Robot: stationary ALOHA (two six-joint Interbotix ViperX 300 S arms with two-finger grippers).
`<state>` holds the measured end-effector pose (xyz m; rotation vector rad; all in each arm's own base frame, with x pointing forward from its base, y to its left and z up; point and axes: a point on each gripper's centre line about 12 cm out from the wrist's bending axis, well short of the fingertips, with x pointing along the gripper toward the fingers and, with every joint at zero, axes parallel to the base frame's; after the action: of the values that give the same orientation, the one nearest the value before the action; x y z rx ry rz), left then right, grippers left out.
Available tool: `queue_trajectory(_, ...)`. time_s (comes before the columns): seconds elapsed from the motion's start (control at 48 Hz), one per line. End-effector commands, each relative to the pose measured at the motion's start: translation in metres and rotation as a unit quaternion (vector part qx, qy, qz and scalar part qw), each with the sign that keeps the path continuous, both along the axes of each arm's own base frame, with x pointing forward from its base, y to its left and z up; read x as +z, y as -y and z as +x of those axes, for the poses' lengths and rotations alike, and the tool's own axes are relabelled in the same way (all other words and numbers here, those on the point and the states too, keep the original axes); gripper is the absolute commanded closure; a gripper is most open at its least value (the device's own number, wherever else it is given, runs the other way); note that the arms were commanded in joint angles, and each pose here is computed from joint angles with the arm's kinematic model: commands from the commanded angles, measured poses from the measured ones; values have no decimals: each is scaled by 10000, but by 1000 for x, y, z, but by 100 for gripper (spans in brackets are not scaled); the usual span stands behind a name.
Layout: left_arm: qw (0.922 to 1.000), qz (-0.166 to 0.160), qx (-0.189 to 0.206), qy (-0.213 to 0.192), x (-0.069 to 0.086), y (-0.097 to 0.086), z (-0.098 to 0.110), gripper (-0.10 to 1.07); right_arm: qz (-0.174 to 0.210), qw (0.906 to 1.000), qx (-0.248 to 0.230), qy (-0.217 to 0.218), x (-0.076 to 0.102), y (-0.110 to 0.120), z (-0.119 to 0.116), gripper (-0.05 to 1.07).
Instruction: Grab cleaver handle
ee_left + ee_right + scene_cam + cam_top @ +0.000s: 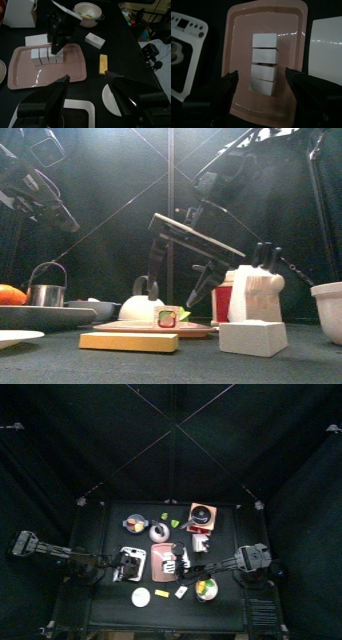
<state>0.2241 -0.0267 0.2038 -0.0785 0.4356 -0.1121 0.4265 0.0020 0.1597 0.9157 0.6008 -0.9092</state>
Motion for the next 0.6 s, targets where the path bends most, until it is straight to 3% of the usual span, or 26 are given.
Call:
queue_trajectory(0.0, 10000, 1, -5, 99, 6, 0, 2, 5, 158, 9994, 106, 290, 36, 0, -16, 1)
queue_trajectory(0.208, 10000, -20, 5, 97, 6, 0, 2, 5, 505, 9983, 280, 26, 32, -3, -65, 1)
queue_trajectory(0.396, 9999, -33, 27, 95, 6, -1, 2, 5, 878, 9953, 275, -289, 2, -7, -94, 1)
queue_trajectory(0.583, 9999, -32, 50, 87, 6, -2, 2, 5, 932, 9934, 191, -642, -26, -4, -98, 1)
